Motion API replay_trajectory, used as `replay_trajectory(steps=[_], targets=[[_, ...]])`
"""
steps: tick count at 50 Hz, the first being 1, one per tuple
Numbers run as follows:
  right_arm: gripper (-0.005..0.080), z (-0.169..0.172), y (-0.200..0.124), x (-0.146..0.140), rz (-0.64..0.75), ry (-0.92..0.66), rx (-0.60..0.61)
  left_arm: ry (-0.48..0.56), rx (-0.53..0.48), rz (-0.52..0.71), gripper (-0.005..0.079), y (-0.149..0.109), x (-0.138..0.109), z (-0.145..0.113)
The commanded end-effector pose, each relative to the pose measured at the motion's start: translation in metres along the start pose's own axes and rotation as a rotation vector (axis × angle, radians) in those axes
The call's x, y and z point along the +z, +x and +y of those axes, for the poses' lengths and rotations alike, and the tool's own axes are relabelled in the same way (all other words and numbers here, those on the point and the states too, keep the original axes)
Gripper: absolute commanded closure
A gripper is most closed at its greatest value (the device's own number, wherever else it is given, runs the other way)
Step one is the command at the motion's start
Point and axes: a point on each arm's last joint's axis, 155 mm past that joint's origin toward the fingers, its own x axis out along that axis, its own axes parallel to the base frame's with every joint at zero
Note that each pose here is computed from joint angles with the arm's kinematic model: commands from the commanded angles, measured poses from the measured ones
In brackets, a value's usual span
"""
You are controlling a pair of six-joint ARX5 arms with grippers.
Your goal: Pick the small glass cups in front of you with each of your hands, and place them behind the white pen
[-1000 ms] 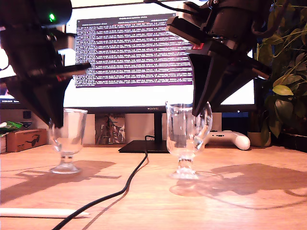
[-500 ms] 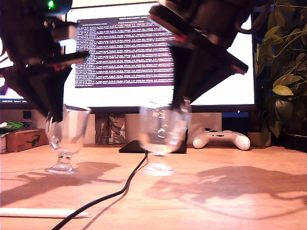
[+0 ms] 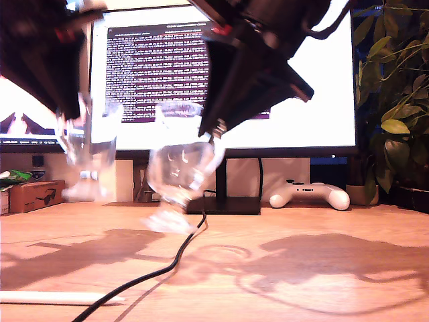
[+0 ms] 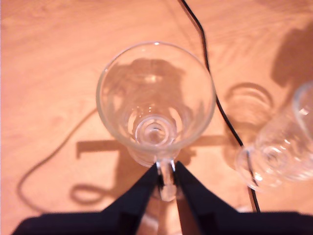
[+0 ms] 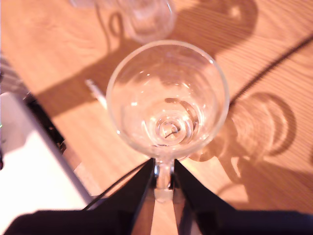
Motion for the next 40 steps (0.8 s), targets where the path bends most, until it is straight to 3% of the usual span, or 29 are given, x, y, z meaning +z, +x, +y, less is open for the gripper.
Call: replay_trajectory(steps=[1, 29, 40], targets=[[0.0765, 0.015, -0.002, 0.01, -0.033, -0.049, 0.03, 0.003, -0.006, -0.006, 0.0764, 0.0, -0.007, 0.0], [0.0765, 0.043, 0.005, 0.018, -0.082, -0.144, 0.046, 0.026, -0.078, -0.047, 0.0764, -0.011, -0.041, -0.007], [0.0765, 0.04, 0.015, 0.014, -0.055, -0.138, 0.041, 0.033, -0.089, -0.031, 0.0764, -0.008, -0.047, -0.009]])
